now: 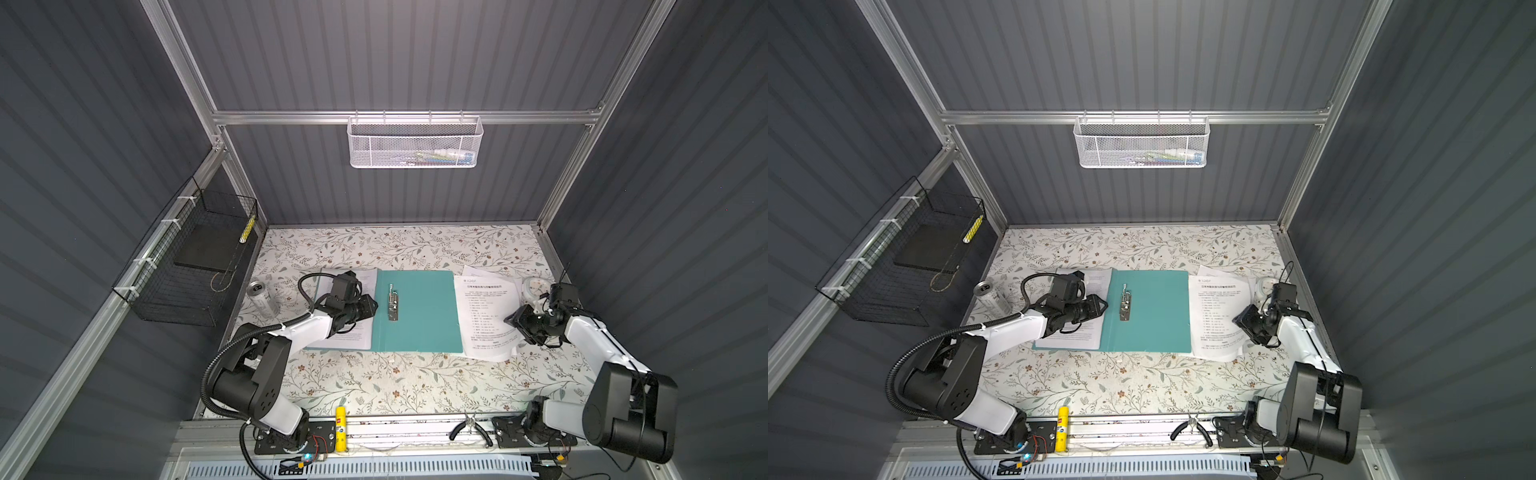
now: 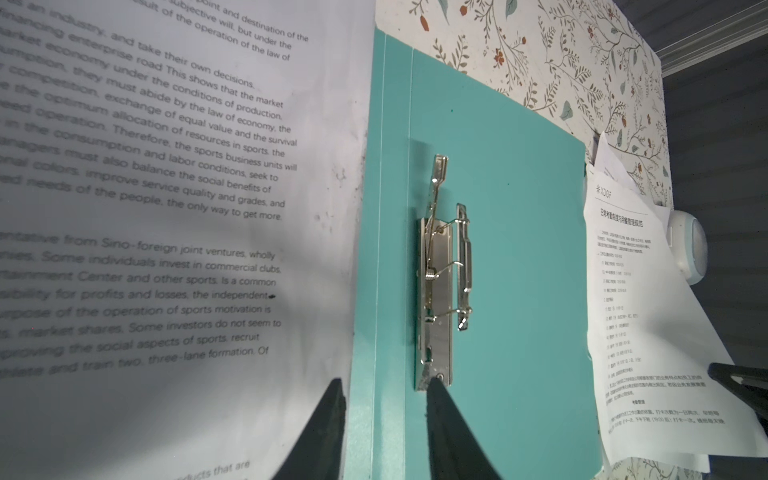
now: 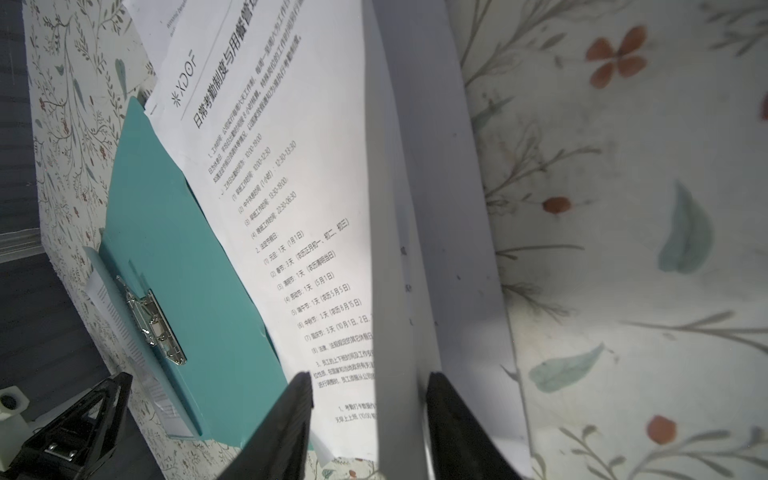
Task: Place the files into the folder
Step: 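Pinch the edge of the Chinese-text paper with the right gripper, then lift the paper and carry it toward the folder clip with the right gripper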
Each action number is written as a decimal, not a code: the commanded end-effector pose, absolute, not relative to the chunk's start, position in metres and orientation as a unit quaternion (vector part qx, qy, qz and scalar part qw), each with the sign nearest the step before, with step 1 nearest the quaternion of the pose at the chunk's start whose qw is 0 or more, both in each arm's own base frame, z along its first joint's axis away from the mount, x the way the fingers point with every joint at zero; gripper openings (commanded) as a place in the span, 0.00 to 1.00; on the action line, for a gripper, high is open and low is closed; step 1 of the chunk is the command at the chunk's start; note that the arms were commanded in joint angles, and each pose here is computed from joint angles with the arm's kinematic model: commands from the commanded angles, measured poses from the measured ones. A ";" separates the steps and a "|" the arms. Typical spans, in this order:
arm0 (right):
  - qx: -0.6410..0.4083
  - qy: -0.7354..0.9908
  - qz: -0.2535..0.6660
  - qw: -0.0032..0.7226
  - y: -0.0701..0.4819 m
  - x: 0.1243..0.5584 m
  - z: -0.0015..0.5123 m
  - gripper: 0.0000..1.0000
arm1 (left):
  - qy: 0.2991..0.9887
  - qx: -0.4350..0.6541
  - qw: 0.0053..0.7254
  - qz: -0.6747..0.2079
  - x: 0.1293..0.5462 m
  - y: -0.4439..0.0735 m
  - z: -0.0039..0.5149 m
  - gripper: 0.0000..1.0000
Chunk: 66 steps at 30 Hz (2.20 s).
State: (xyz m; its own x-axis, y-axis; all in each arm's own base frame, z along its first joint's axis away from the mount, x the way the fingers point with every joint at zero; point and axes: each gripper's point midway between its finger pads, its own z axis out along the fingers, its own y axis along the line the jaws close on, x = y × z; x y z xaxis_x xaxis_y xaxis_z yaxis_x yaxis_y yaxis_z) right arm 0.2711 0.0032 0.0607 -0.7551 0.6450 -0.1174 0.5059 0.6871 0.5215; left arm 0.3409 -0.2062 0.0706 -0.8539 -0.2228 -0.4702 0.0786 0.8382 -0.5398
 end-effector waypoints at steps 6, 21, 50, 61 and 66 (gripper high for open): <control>0.320 0.906 0.248 0.121 0.013 0.259 0.045 0.47 | 0.918 -0.037 0.271 -0.288 0.344 -0.212 0.077 0.35; 0.334 0.911 0.222 0.093 0.009 0.245 0.025 0.47 | 0.917 -0.044 0.270 -0.290 0.346 -0.214 0.076 0.36; 0.273 0.895 0.228 0.271 -0.001 0.279 0.188 0.00 | 0.912 -0.028 0.293 -0.285 0.356 -0.217 0.104 0.35; 0.182 0.873 0.310 0.329 0.054 0.306 0.285 0.00 | 0.908 -0.024 0.301 -0.290 0.358 -0.219 0.118 0.35; 0.118 0.870 0.361 0.314 0.116 0.328 0.302 0.00 | 0.907 -0.024 0.308 -0.286 0.353 -0.214 0.123 0.35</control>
State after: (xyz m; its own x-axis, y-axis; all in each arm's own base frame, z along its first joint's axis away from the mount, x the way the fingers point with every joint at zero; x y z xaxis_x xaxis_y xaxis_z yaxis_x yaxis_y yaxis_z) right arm 0.3158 0.0910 0.2907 -0.7624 0.4460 -0.4688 0.0284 0.7469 0.6643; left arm 0.3546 -0.2152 0.1066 -0.8284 -0.2349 -0.5085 0.1023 0.8291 -0.5496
